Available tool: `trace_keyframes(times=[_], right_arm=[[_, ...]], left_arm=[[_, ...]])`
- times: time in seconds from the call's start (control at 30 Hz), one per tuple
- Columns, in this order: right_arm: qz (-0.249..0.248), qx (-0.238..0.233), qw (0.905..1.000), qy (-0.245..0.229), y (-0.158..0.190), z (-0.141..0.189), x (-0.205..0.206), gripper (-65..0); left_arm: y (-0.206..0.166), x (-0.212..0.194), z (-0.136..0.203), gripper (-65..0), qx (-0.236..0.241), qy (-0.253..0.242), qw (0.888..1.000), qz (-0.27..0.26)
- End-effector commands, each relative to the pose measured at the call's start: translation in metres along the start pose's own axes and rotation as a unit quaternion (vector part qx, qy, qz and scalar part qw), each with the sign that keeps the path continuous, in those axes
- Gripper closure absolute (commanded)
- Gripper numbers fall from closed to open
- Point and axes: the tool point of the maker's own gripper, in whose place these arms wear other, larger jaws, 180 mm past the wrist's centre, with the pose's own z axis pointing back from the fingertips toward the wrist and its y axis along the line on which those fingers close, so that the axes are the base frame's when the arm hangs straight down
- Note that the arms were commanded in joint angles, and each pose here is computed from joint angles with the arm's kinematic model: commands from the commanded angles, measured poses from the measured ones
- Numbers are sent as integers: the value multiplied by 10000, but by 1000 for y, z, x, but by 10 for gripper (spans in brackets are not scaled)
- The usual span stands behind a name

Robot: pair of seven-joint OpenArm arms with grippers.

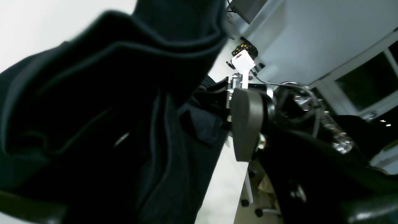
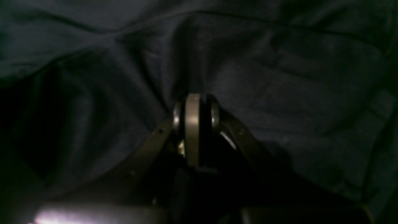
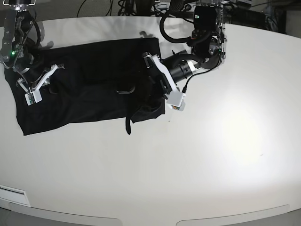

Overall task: Fold the T-shirt properly
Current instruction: 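Press and smooth the folded end with the left gripper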

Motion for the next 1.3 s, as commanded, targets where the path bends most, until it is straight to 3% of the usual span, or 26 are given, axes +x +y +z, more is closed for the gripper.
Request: trace_keyframes(times=[0.0,0.1,0.17,0.27,0.33,0.4,0.5,0.57,0.67,0.9,1.07,1.13,1.2,1.27], right_arm=[[92,68,9989,463,2,2,-19,-79],[59,111,9989,447,4,2,-19,-79],[59,109,9989,448,4,2,-19,-79],[60,105,9988,484,4,2,-20,-79],[60,105,9982,584,4,2,-23,-79],[60,106,9982,593,4,2,-24,-79],[61,109,9982,593,4,2,-24,-79],[59,109,9982,590,4,2,-24,-79],[67,101,9982,590,3,2,-23,-79],[69,98,9981,597,3,2,-24,-79],[69,98,9981,597,3,2,-24,-79],[71,100,9981,597,3,2,-24,-79],[73,95,9982,581,3,2,-23,-79],[74,97,9983,572,3,2,-22,-78]], left_arm=[[-13,10,-7,-352,-213,-185,9995,-118],[7,3,-12,-352,432,-9,9978,-500],[19,4,-12,-352,803,-64,9964,-258],[35,-3,-8,-352,1252,171,9905,-533],[45,-3,-6,-352,1530,177,9874,-371],[36,0,-8,-352,1290,44,9915,-167],[3,3,-14,-352,377,-37,9991,-170],[-23,-6,-14,-352,-363,177,9987,-306],[-44,-16,-9,-351,-985,451,9935,-341],[-64,-9,-4,-351,-1527,284,9878,-78],[-95,-6,7,-351,-2428,276,9693,271],[-97,-10,8,-345,-2478,391,9677,251],[-95,0,10,-218,-2425,179,9697,240],[-89,21,15,0,-2272,-287,9732,213]])
